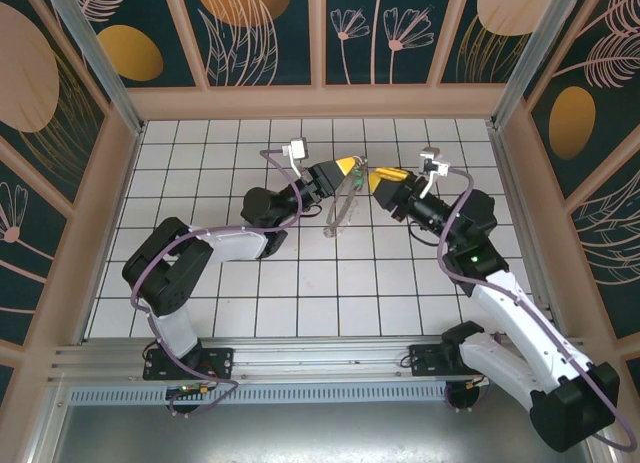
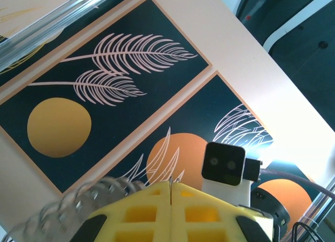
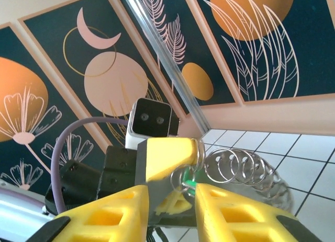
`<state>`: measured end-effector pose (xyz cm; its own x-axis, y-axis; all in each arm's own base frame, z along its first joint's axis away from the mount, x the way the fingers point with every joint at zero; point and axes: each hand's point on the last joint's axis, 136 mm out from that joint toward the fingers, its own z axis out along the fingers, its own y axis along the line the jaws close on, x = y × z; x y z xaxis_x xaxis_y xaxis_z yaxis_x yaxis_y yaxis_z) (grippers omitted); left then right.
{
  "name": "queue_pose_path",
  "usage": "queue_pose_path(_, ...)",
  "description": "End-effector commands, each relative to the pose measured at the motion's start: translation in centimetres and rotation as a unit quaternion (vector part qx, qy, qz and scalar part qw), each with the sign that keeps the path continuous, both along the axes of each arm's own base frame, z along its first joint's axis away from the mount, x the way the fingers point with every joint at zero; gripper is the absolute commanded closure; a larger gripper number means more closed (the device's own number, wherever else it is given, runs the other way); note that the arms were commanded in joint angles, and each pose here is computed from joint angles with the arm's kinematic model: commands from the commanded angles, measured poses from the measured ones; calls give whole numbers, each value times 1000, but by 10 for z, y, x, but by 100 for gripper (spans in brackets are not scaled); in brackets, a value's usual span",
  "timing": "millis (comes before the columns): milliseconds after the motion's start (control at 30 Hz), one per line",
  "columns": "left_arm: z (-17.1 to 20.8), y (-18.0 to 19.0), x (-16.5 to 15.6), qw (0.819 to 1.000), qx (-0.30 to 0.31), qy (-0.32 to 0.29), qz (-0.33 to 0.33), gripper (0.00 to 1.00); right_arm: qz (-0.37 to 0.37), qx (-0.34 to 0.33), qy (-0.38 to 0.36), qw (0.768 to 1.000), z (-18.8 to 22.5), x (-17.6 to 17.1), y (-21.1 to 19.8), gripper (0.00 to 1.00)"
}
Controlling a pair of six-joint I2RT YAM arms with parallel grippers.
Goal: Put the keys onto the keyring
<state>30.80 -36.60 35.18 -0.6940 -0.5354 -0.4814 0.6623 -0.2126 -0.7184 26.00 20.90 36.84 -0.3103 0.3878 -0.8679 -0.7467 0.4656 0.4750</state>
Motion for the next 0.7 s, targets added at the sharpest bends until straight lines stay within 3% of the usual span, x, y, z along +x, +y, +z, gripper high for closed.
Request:
queue_pose_path(0,23,3,-11,999,-28,-41,-9,100,24,40,-43,998,40,-6,1,71)
queue_pose_path(667,23,2,-11,999,-30,-40,-15,100,67,80,-4,995,32,13,12,80)
